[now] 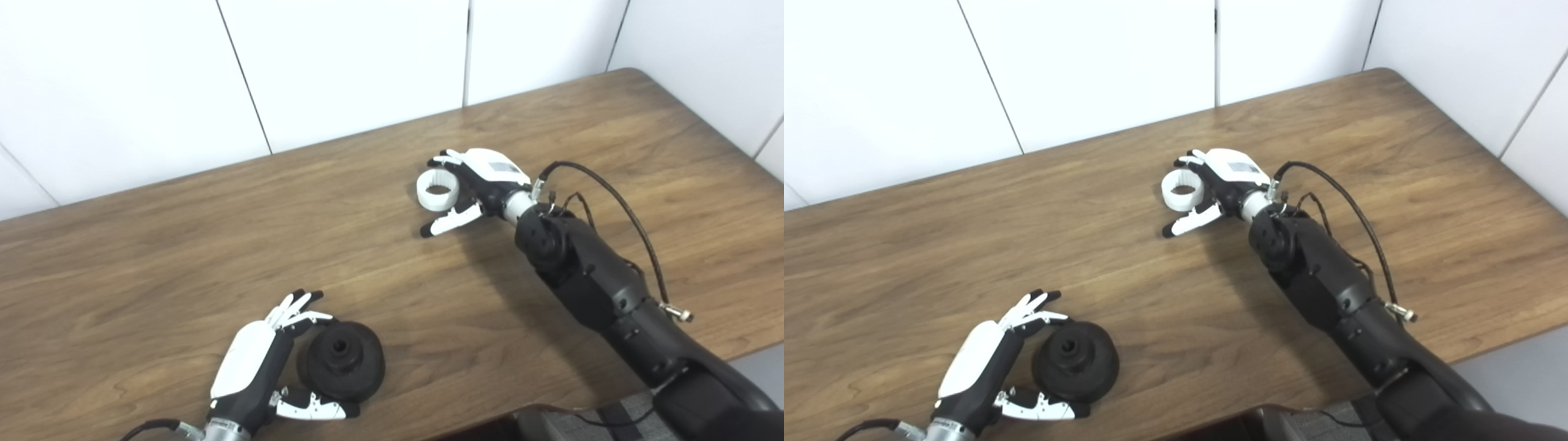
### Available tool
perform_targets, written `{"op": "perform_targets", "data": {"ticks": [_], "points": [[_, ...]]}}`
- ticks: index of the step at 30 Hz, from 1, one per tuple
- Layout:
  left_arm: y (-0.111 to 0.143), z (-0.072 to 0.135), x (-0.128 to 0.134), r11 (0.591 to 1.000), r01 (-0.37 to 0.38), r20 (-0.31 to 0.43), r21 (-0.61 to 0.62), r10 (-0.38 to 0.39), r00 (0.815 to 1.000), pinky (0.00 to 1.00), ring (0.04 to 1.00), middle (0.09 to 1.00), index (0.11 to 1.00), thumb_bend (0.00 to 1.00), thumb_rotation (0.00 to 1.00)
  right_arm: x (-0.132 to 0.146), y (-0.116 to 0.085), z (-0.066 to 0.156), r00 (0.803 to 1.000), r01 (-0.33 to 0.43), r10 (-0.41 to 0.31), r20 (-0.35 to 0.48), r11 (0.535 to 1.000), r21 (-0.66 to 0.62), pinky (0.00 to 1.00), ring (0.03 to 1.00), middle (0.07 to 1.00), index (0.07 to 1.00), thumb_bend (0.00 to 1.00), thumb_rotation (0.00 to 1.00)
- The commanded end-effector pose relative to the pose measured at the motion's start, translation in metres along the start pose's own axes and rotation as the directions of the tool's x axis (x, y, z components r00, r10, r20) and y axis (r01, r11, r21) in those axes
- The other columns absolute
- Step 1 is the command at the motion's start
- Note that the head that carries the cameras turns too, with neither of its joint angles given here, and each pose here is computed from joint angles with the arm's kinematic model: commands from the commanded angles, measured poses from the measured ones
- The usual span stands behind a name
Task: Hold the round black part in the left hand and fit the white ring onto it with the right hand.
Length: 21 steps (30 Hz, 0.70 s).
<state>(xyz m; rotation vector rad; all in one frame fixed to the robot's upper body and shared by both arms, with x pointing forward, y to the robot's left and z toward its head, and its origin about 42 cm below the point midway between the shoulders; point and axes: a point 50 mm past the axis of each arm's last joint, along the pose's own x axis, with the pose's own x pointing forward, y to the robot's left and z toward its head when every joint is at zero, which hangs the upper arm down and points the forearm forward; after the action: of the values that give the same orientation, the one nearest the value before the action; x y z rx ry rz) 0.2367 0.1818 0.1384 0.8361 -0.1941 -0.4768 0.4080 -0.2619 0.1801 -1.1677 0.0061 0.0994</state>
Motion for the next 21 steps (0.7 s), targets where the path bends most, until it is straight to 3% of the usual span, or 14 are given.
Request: {"op": "perform_targets", "data": {"ticks": [1, 8, 21], "points": [[0.005, -0.003, -0.002, 1.0, -0.009, 0.003, 0.029, 0.009, 1.0, 0.97, 0.994, 0.944, 0.598, 0.9, 0.23, 0.005, -0.011, 0.006, 0.994, 0.108, -0.109, 0.027, 0.994, 0.027, 0.81, 0.905, 0.913, 0.811, 0.85, 0.41], [0.007, -0.003, -0.003, 1.0, -0.007, -0.004, 0.03, 0.007, 1.0, 0.97, 0.994, 0.943, 0.598, 0.9, 0.23, 0.004, -0.003, 0.003, 0.978, 0.205, -0.207, 0.008, 0.976, 0.075, 0.76, 0.865, 0.879, 0.739, 0.74, 0.32], [0.01, -0.004, -0.004, 0.999, -0.007, -0.006, 0.033, 0.007, 1.0, 0.98, 0.993, 0.942, 0.598, 0.9, 0.23, 0.0, 0.0, -0.005, 0.974, 0.226, -0.226, -0.004, 0.971, 0.08, 0.72, 0.838, 0.855, 0.681, 0.73, 0.31]]}}
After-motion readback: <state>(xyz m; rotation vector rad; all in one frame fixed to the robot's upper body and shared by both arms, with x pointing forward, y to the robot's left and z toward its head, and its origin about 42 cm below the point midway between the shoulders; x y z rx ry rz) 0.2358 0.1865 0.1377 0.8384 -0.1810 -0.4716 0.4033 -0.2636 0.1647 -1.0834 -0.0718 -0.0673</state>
